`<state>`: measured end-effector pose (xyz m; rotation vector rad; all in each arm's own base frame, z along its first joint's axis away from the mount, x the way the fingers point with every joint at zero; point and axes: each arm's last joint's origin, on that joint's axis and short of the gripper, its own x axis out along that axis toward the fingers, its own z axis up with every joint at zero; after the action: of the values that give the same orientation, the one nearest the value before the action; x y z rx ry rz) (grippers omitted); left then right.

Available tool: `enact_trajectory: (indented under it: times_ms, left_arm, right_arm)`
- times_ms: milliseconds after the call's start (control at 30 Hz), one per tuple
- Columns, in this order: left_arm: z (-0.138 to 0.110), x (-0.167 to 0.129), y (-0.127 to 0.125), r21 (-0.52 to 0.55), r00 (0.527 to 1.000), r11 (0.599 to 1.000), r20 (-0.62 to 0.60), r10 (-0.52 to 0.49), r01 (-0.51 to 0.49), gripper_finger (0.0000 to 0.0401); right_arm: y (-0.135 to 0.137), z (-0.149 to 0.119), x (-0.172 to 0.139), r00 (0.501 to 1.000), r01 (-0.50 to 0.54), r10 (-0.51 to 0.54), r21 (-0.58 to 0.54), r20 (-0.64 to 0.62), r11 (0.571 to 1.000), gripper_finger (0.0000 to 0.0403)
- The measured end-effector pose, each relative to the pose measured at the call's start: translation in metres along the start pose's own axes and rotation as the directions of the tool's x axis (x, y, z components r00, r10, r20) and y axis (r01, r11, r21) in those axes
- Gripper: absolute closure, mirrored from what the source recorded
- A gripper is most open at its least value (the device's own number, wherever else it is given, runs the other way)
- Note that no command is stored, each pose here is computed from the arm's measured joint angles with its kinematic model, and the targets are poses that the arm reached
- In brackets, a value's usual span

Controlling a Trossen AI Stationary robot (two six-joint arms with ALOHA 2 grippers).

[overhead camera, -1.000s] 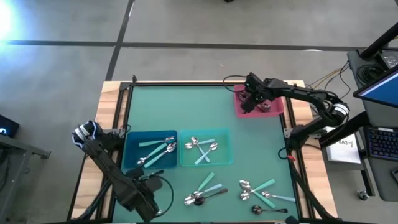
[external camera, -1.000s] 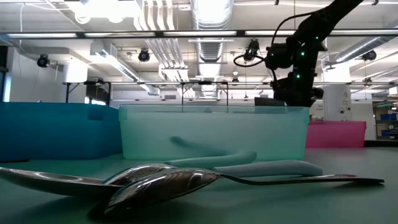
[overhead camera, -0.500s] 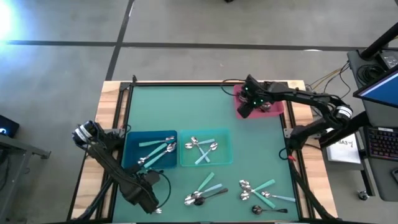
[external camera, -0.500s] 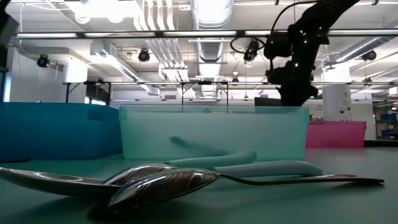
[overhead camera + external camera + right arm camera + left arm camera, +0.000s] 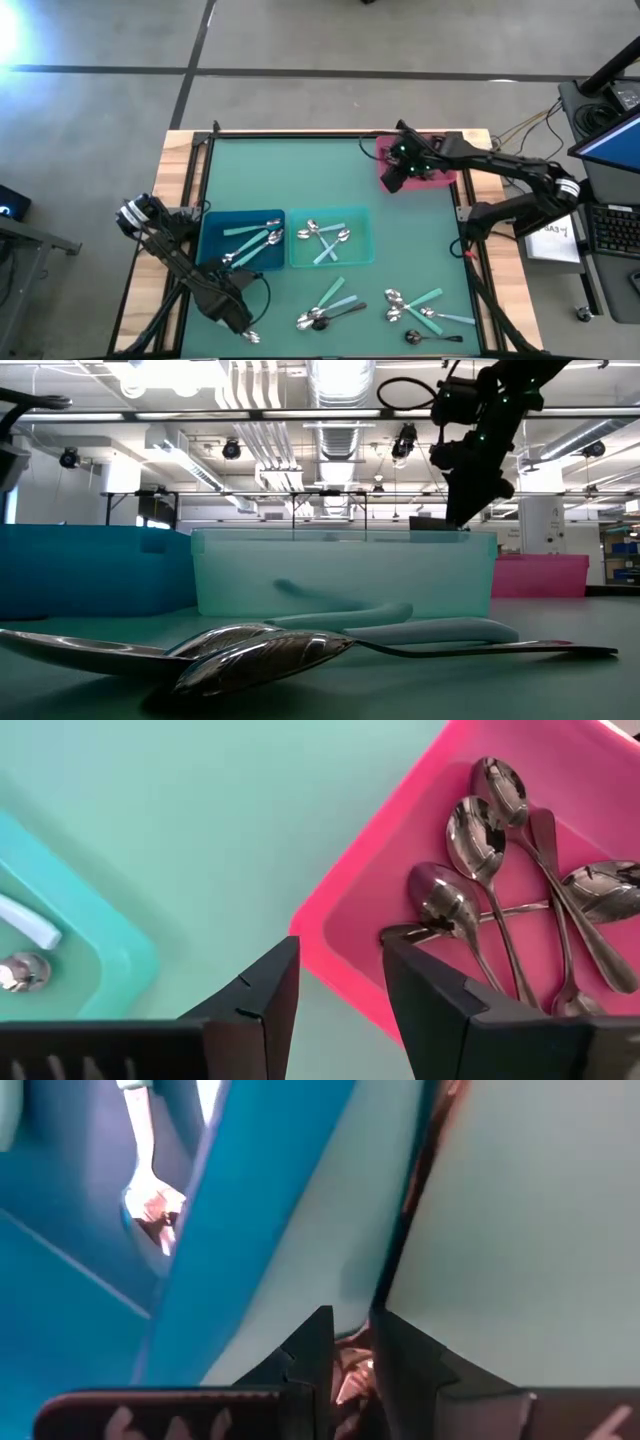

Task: Sort silverware by color (type)
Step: Put the black spoon into the pink bin

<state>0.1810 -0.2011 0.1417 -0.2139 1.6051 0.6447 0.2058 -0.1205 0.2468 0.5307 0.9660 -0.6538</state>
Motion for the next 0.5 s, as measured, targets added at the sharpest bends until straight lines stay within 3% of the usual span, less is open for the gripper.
enact_trajectory:
  times_ms: [333,500]
  left_arm:
    - [0.0006,0.0076,0.0031,0.015,1.0,1.0,0.002,-0.005,0.005,0.0347]
    - [0.0017,0.0084,-0.0046,0.046,0.997,0.996,-0.002,-0.082,0.082,0.0355]
  right_arm:
    - [0.0069,-0.0023,-0.0018,1.0,-0.017,0.017,0.01,0.002,1.0,0.0267]
    - [0.0095,-0.0031,-0.0018,1.0,-0.022,0.022,0.008,0.001,1.0,0.0271]
